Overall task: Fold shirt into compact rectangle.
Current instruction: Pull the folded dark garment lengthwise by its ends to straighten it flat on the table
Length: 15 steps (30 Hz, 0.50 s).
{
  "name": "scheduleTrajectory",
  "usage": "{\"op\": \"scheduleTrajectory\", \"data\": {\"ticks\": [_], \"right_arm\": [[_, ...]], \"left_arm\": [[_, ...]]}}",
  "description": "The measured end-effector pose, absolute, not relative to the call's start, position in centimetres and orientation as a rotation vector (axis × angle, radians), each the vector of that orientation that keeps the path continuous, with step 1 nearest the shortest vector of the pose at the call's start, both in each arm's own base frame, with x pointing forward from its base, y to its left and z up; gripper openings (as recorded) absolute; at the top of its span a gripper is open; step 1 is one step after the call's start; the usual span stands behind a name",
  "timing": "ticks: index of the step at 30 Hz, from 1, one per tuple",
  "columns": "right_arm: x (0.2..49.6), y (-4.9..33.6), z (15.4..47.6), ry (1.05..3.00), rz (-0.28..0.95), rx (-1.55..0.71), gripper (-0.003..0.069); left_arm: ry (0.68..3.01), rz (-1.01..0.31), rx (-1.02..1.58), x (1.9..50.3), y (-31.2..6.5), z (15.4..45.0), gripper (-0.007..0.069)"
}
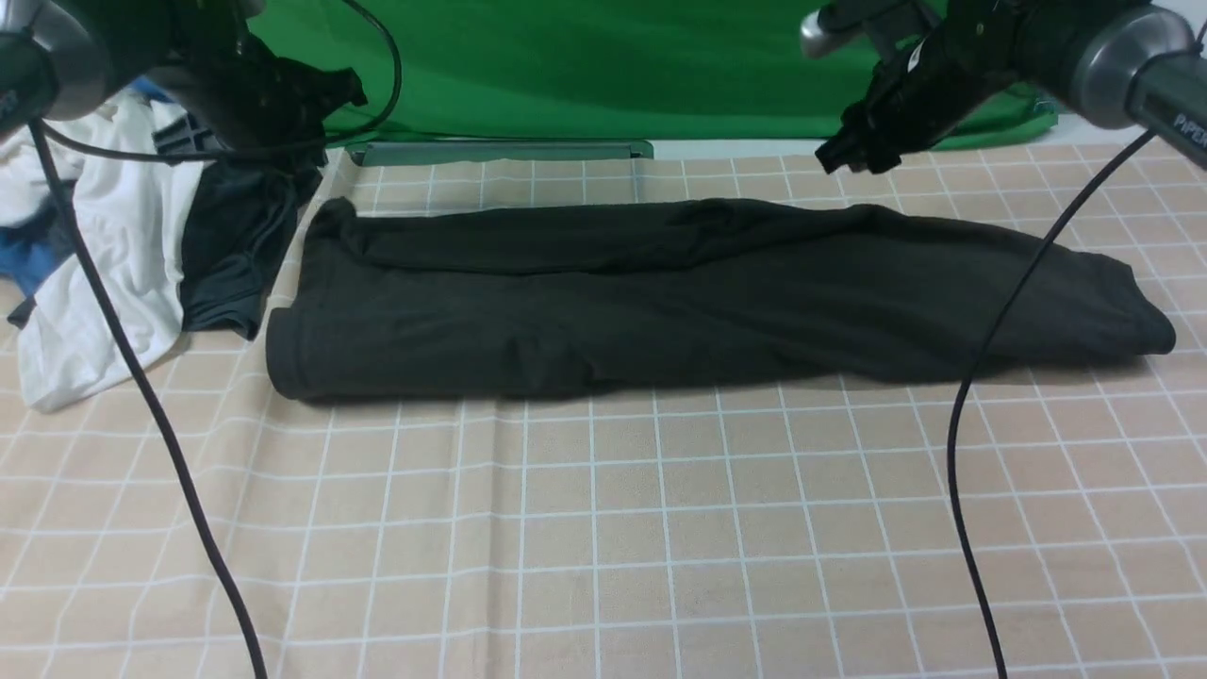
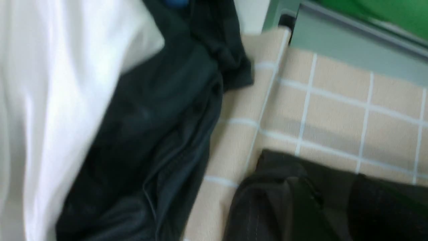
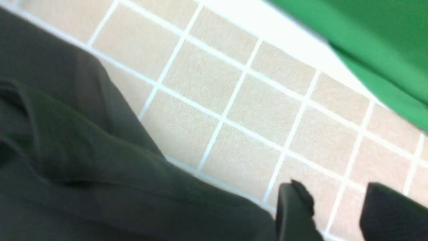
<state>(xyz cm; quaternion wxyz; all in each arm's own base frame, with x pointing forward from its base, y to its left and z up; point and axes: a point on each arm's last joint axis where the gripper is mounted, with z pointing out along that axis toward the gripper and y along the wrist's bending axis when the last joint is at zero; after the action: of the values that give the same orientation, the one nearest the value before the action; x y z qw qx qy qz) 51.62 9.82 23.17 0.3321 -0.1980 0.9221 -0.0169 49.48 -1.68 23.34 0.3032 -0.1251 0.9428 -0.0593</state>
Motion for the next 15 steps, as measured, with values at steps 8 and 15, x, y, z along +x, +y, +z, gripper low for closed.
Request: {"op": "scheduleTrajectory", "data": {"ticks": [8, 15], "right_arm": [[49.3, 14.0, 23.4, 2.528, 0.276, -0.603, 0.0037], [49.5, 17.5, 17.2, 2.594, 0.406, -0.661, 0.0036]], "left_arm": [[2.67, -0.342, -0.056, 47.6, -4.7, 24.0, 0.0157], [2.744, -0.354, 0.085, 46.9, -7.7, 23.0, 0.0018]]}}
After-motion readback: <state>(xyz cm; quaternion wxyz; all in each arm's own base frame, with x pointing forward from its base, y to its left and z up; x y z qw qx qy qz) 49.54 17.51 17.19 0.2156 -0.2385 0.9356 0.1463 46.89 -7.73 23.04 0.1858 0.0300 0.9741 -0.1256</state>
